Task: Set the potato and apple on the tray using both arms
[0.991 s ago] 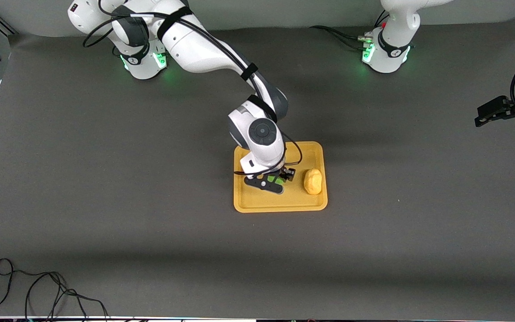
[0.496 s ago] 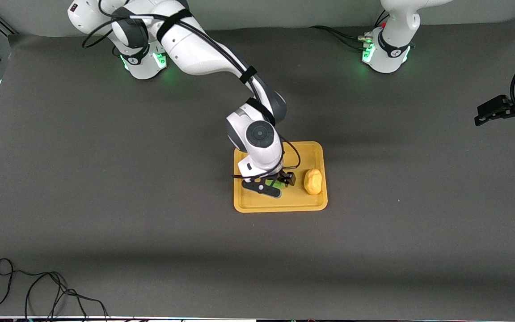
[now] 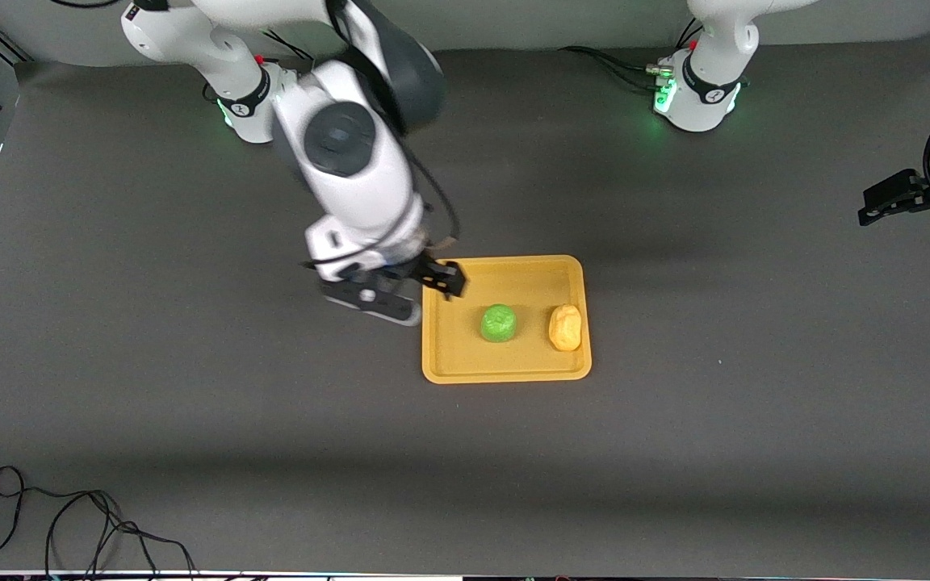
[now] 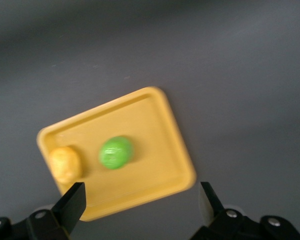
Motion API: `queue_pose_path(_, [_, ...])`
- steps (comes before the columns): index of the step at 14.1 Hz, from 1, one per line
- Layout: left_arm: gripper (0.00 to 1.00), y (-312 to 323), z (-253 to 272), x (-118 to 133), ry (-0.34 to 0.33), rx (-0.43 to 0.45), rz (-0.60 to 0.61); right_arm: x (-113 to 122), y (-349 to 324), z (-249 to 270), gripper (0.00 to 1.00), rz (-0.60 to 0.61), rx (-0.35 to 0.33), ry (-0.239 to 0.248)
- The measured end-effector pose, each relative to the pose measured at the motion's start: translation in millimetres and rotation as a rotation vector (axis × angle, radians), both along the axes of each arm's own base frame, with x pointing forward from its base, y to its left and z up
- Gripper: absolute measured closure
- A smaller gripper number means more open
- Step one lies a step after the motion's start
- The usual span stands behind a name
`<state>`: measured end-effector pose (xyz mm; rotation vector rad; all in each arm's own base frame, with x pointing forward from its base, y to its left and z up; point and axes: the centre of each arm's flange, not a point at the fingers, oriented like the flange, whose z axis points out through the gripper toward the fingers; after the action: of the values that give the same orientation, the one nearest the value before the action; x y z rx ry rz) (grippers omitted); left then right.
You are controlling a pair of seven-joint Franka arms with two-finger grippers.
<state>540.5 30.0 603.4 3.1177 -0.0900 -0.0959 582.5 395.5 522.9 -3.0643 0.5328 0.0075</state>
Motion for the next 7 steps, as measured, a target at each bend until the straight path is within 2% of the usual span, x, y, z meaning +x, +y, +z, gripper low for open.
queue_pose_path(4, [0.0,0.6,2.9,0.3,-0.006,0.0,-0.001,18.7,-140.5,32.7,0.0,0.081,-0.009,0.052])
queue_pose_path(7, [0.0,0.8,4.2,0.4,-0.009,0.0,-0.008,20.9,-245.3,49.3,0.0,0.139,-0.006,0.1])
